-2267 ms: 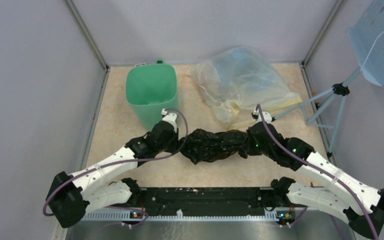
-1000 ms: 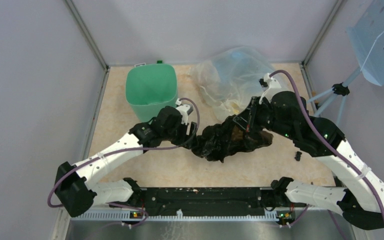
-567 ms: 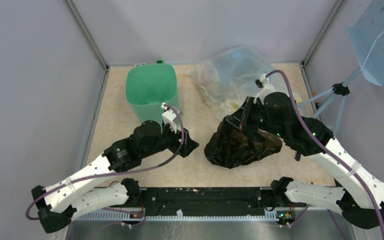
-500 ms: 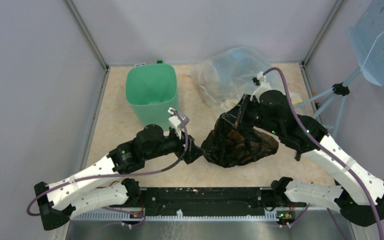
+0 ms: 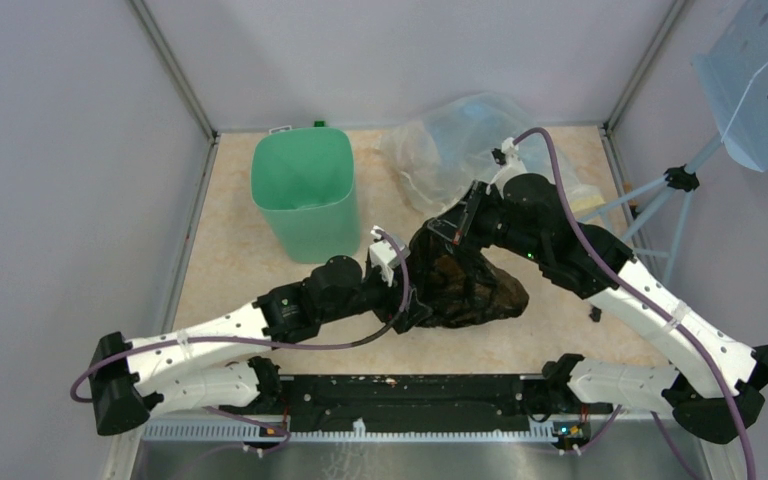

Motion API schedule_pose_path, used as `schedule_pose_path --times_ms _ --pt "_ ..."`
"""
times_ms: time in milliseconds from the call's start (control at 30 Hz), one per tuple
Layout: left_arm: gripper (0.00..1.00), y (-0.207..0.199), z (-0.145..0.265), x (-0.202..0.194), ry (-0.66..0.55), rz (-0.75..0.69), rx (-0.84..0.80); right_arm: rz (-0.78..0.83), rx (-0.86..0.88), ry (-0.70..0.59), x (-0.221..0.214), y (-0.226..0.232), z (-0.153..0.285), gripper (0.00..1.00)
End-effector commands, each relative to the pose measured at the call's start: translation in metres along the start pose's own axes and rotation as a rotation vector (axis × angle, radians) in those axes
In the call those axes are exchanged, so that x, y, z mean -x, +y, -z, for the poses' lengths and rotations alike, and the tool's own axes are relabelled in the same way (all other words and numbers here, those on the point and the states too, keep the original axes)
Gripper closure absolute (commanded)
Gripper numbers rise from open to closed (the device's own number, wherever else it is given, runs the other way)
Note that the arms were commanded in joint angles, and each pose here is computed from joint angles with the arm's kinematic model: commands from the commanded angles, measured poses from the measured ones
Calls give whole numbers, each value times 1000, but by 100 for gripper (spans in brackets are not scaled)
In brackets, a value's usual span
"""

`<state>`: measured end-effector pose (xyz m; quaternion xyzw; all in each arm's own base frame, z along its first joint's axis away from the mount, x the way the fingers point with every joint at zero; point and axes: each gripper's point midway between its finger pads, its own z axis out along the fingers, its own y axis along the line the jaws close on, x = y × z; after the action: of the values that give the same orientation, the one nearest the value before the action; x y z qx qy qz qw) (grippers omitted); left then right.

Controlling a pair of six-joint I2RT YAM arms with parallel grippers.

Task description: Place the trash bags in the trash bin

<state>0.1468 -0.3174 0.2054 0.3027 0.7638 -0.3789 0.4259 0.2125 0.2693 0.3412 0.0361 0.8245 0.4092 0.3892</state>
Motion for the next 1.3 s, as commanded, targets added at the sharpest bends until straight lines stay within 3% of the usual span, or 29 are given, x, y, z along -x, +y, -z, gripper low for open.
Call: schedule_pose_path --times_ms 0,67,200,233,400,533,600,633,667,700,733,800,933,1033,1100,1167,1267 --pt "25 24 -15 11 -55 -6 145 -15 56 -24 9 14 -3 100" --pt "43 31 -22 0 -23 4 178 -7 45 -30 9 11 -2 100" --pt "94 49 -18 -12 28 52 290 87 -31 -68 14 -9 1 100" --pt "100 49 -15 -12 34 55 290 136 -55 -72 14 -17 1 99" --pt "100 18 7 0 97 78 161 345 -131 -30 6 -46 1 94" --pt "100 5 28 28 105 87 123 400 -234 -50 14 -67 4 93" --pt "100 -4 35 47 115 89 65 425 -253 -56 16 -72 5 88" --pt "100 -6 38 54 131 97 47 442 -251 -55 16 -72 6 74" --pt "100 -5 39 58 149 108 40 454 -250 -51 15 -74 8 47" --pt "100 -5 41 63 164 119 27 465 -239 -48 14 -73 10 31" --pt "100 -3 42 67 172 130 17 482 -217 -39 10 -73 12 22" --pt "100 3 42 76 174 154 -7 510 -169 -35 4 -71 16 13" --pt "100 13 44 91 162 180 -50 543 -117 -55 -6 -78 20 9" --pt "100 15 43 92 175 181 -67 533 -137 -50 -14 -91 18 14" --pt "100 17 41 86 193 188 -70 510 -152 -54 -19 -98 16 27" --pt "100 18 37 78 212 198 -81 485 -101 -42 -29 -96 11 53" --pt "100 19 33 70 219 221 -87 438 26 -4 -54 -88 -3 100"
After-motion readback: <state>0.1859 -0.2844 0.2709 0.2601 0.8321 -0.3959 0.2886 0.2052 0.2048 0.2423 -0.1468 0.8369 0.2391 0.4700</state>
